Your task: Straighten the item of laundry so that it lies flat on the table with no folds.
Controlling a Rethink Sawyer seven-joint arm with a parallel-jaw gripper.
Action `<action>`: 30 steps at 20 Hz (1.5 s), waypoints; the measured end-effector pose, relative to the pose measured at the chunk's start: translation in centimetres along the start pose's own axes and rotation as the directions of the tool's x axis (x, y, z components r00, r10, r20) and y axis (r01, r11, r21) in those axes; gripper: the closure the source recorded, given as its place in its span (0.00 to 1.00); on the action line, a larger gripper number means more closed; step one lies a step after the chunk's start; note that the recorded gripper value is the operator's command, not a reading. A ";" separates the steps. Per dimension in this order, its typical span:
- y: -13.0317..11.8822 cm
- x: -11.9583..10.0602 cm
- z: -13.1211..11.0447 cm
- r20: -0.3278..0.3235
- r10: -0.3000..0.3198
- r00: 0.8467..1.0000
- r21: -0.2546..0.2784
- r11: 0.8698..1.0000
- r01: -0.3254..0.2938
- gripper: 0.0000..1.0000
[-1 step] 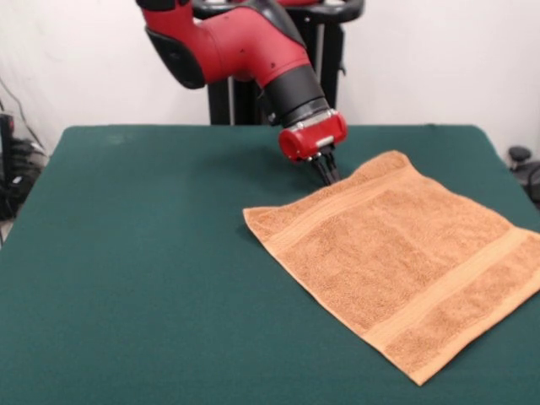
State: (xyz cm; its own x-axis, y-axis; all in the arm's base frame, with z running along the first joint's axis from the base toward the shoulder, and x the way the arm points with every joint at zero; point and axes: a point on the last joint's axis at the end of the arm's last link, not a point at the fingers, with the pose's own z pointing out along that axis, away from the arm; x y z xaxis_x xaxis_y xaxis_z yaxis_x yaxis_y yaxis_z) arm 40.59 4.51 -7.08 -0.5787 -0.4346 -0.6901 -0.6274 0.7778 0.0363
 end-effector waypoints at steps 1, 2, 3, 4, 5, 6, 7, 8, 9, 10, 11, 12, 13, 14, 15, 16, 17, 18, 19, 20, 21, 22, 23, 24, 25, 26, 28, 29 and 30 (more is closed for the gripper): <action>0.0 0.0 0.0 -0.001 -0.003 1.000 0.000 1.000 0.003 1.00; 0.0 0.0 0.0 -0.002 -0.005 1.000 0.000 1.000 0.005 1.00; 0.0 0.0 0.0 -0.002 -0.006 1.000 0.000 1.000 0.006 1.00; 0.0 -0.1 0.0 -0.003 -0.008 1.000 0.000 1.000 0.008 1.00; 0.0 -0.1 -0.1 -0.003 -0.009 1.000 0.001 1.000 0.009 1.00; -0.1 -0.2 -0.1 -0.003 -0.010 1.000 0.002 1.000 0.010 1.00; -0.2 -0.3 -0.1 -0.001 -0.013 1.000 0.004 1.000 0.013 1.00; -0.4 -0.5 -0.2 0.001 -0.016 1.000 0.007 1.000 0.016 1.00; -0.6 -0.7 -0.3 0.003 -0.023 1.000 0.012 1.000 0.023 1.00; -0.9 -1.0 -0.5 0.001 -0.030 1.000 0.016 0.999 0.030 1.00; -1.2 -1.2 -0.7 -0.004 -0.039 0.999 0.020 0.999 0.039 1.00; -1.5 -1.5 -0.9 -0.012 -0.050 0.999 0.023 0.998 0.050 1.00; -1.8 -1.6 -1.2 -0.021 -0.058 0.998 0.026 0.998 0.059 1.00; -2.3 -1.8 -1.6 -0.039 -0.071 0.997 0.031 0.997 0.072 1.00; -2.6 -2.0 -1.9 -0.052 -0.077 0.996 0.035 0.996 0.079 1.00; -3.1 -2.1 -2.4 -0.070 -0.086 0.994 0.041 0.995 0.089 1.00; -3.4 -2.3 -2.7 -0.083 -0.092 0.992 0.046 0.994 0.096 1.00; -3.8 -2.4 -3.0 -0.096 -0.096 0.991 0.052 0.993 0.102 1.00; -4.6 -2.8 -3.9 -0.124 -0.104 0.987 0.067 0.991 0.113 1.00; -4.9 -2.9 -4.2 -0.131 -0.105 0.986 0.072 0.991 0.115 1.00; -5.1 -3.0 -4.4 -0.137 -0.107 0.985 0.076 0.990 0.118 1.00; -5.7 -3.4 -5.1 -0.148 -0.109 0.983 0.091 0.988 0.124 1.00; -5.9 -3.6 -5.4 -0.148 -0.111 0.983 0.096 0.987 0.126 1.00; -6.0 -3.8 -5.6 -0.147 -0.112 0.983 0.100 0.987 0.127 1.00; -6.1 -4.0 -5.8 -0.146 -0.113 0.983 0.105 0.986 0.129 1.00; -6.2 -4.2 -6.0 -0.144 -0.115 0.983 0.109 0.985 0.131 1.00; -6.4 -4.7 -6.5 -0.141 -0.122 0.983 0.116 0.984 0.138 1.00; -6.4 -4.8 -6.6 -0.139 -0.124 0.982 0.118 0.983 0.140 1.00; -6.4 -5.0 -6.7 -0.138 -0.125 0.983 0.120 0.983 0.142 1.00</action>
State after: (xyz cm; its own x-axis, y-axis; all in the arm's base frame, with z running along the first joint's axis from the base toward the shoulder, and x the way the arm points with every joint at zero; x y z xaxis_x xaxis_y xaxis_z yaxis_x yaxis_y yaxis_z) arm 44.02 -1.35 0.97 -0.5618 -0.5870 -0.5830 -0.6363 0.7569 -0.1489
